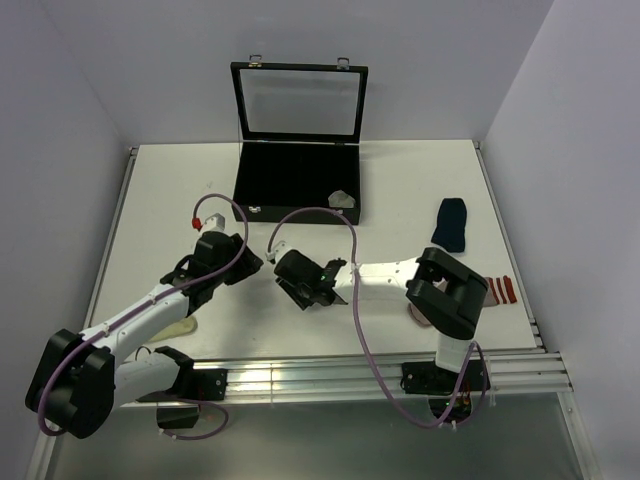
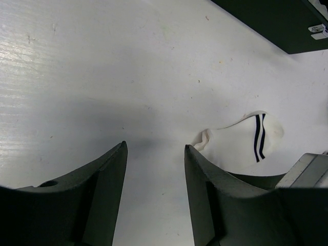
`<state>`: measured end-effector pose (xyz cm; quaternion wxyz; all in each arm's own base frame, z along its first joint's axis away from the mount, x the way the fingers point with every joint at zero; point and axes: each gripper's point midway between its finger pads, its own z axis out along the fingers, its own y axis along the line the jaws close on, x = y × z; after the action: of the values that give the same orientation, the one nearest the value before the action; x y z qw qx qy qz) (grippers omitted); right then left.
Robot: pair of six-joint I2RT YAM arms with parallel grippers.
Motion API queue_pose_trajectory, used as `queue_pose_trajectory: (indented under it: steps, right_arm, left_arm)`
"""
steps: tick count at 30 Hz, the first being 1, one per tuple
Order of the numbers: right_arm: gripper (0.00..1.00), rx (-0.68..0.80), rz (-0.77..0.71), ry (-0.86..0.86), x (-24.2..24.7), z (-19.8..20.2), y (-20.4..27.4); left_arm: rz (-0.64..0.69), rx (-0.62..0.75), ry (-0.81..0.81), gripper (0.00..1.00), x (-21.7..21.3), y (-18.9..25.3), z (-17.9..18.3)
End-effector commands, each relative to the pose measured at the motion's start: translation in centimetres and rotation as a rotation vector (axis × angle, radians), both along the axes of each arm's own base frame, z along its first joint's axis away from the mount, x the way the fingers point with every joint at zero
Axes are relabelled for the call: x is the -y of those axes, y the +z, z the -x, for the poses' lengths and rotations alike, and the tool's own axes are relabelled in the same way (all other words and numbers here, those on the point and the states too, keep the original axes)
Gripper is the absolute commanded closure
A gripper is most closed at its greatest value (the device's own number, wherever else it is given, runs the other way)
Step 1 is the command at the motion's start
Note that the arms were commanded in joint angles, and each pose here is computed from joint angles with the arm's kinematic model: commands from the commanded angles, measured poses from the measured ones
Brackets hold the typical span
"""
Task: Roll the socks
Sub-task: Roll the sock at the center of the board.
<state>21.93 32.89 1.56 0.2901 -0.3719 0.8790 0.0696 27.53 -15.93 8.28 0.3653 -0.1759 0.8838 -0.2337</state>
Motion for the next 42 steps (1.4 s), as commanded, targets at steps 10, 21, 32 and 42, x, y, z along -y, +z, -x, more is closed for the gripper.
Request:
queue_pose_trajectory:
  steps: [10,21,32,42]
  right_arm:
    - [0.93,-0.005,0.144,0.010,1.8,1.0,-3.4]
    - [1.00,-0.142,-0.213,0.118,-3.3,2.4,0.7]
    - [1.00,-0.415,-0.531,0.126,-3.6,2.3,2.2]
    - [1.00,-0.598,-0.757,0.096,-2.9,1.2,3.5]
  left_arm:
    - [0.002,0.024,-0.027,0.45,0.4,0.4,-0.4]
    - [0.033,0.040,-0.067,0.45,1.1,0.9,-0.2]
    - [0.045,0.020,-0.106,0.45,1.6,0.3,0.5]
    - [0.039,-0.015,-0.151,0.46,2.3,-0.4,0.7]
